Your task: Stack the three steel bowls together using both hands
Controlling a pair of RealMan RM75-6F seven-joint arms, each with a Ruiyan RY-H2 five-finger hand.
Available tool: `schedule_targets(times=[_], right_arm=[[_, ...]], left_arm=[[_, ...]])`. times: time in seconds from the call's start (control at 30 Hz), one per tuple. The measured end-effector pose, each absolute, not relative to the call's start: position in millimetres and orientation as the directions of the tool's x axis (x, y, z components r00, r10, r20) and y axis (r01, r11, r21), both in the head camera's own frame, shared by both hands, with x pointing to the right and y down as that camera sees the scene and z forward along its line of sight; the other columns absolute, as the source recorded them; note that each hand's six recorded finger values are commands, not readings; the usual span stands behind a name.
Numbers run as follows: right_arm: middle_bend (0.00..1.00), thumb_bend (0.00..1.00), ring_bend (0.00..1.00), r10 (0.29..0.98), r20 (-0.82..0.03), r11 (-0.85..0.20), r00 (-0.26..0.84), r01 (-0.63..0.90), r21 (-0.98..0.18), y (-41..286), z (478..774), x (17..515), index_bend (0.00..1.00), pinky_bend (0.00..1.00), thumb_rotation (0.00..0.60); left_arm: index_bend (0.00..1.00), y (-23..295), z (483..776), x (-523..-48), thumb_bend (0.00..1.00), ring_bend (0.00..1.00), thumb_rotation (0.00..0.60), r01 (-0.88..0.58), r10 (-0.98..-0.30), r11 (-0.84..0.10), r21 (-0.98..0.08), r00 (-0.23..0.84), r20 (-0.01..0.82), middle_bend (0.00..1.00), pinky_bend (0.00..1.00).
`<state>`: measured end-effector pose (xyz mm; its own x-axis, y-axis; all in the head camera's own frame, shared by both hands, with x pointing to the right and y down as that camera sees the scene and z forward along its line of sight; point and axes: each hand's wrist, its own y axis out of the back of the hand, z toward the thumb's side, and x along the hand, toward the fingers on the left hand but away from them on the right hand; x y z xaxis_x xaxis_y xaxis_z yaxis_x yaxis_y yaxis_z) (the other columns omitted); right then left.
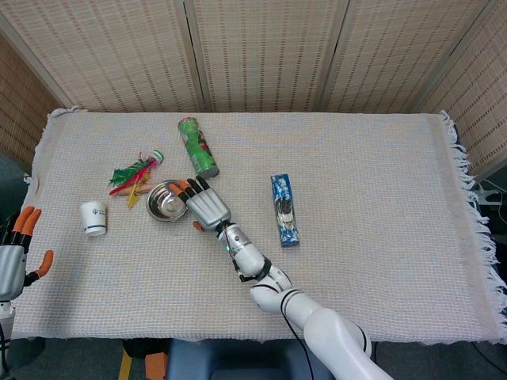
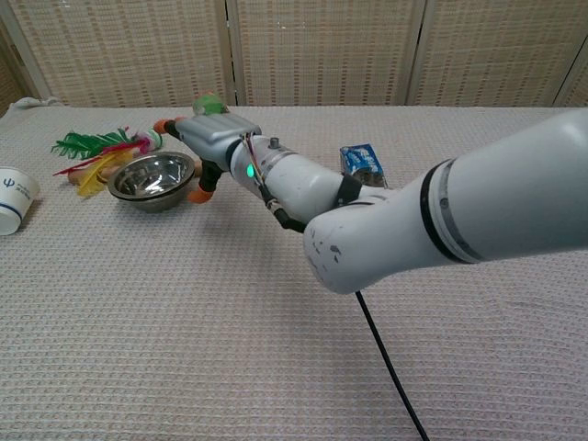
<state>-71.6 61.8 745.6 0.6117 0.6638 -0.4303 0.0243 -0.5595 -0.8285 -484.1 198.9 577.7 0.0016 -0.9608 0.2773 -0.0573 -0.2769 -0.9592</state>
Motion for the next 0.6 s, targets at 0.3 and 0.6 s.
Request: schedule_targets(times=[0.3, 0.6], right_arm=[[0.0, 0.14, 0.0, 0.753, -0.28, -0.433, 0.595, 0.128, -0.892, 53, 729, -18, 0.0, 0.0, 0.6], [0.0, 0.14, 0.0, 0.755, -0.313, -0.464, 0.576, 0.132, -0.876, 78, 685, 90, 0.0, 0.0, 0.6]], left_arm=[[0.0, 210, 566, -476, 0.4, 0.0, 0.6, -0.078, -0.96, -0.281, -0.956, 0.016, 0.281, 0.01, 0.16], [0.0, 243, 547, -482, 0.41, 0.0, 0.6, -0.016, -0.941, -0.334, -0.942, -0.051, 0.335, 0.01, 0.16]])
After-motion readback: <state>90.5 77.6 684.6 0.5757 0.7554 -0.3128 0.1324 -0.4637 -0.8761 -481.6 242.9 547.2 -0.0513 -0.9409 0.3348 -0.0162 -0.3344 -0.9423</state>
